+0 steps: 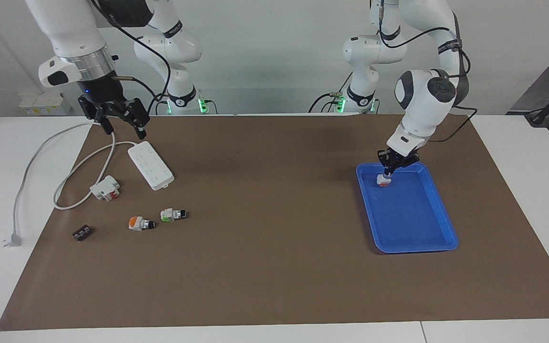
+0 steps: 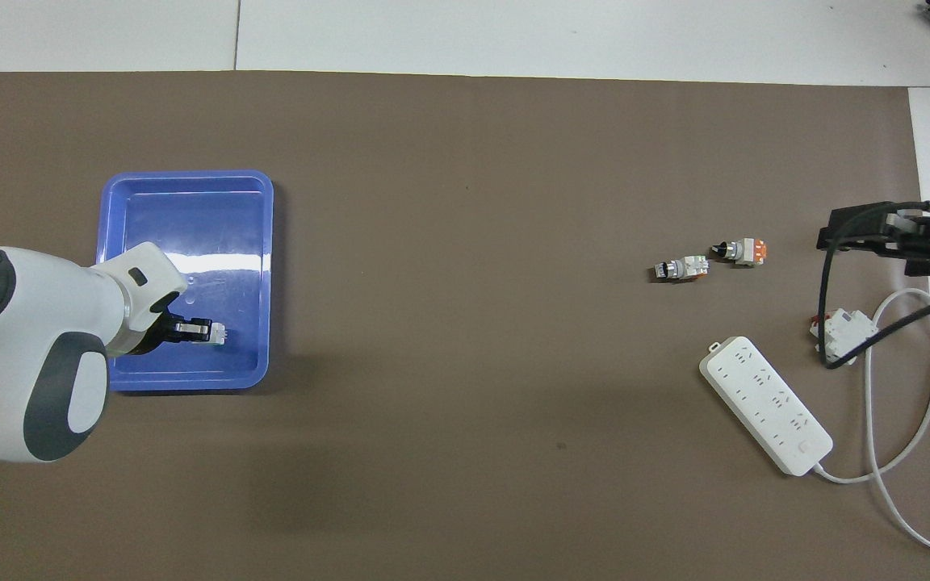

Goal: Turn and place switch with both arms

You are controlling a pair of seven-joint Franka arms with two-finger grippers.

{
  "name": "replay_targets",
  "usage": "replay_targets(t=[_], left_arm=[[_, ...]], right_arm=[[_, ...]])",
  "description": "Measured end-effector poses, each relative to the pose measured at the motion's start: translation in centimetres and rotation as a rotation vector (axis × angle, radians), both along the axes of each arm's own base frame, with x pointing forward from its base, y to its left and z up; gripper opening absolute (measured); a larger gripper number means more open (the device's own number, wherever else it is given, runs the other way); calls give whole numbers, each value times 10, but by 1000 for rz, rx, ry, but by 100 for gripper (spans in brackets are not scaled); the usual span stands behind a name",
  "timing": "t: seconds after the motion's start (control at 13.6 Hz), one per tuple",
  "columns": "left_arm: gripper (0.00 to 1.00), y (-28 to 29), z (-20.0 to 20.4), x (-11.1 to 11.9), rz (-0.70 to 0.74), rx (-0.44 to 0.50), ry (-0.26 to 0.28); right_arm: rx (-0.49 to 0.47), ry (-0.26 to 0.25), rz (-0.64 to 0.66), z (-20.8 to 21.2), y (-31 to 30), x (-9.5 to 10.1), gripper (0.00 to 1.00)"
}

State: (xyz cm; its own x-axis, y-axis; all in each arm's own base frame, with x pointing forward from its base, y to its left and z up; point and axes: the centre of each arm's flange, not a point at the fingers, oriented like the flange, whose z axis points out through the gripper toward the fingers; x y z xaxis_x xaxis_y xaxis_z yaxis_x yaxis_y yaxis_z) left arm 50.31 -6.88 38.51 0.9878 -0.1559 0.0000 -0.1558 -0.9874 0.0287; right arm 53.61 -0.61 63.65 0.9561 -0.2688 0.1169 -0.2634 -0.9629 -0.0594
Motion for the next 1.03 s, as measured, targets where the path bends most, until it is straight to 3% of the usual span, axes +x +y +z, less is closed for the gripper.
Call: replay_targets(t=[0.22,0.29,0.44,0.59,0.66,0.73,0.95,1.03], left_arm=[[49,-1,7,4,-22,-2,-16],[49,-1,12,7,-24,-3,-26],[64,-3,28,14,-27,-6,-53],[69,-4,55,22,-36,-10,-96],[79,-4,73,25,-48,-11,-123],[79,-4,91,25,-69,-9,-142],[99,-5,153,24,-115,-6,-145],[99,-5,177,25,-119,-6,-145]], right_arm=[[-20,35,33,12,-17,-5,99],[-22,44,38,10,-16,-5,99],[-23,56,40,7,-15,-4,99],[-22,79,44,4,-13,-6,99],[-22,94,48,4,-12,-7,99],[-22,106,54,4,-9,-9,99],[-53,110,107,4,-5,-9,99],[-55,109,115,5,-5,-9,99]])
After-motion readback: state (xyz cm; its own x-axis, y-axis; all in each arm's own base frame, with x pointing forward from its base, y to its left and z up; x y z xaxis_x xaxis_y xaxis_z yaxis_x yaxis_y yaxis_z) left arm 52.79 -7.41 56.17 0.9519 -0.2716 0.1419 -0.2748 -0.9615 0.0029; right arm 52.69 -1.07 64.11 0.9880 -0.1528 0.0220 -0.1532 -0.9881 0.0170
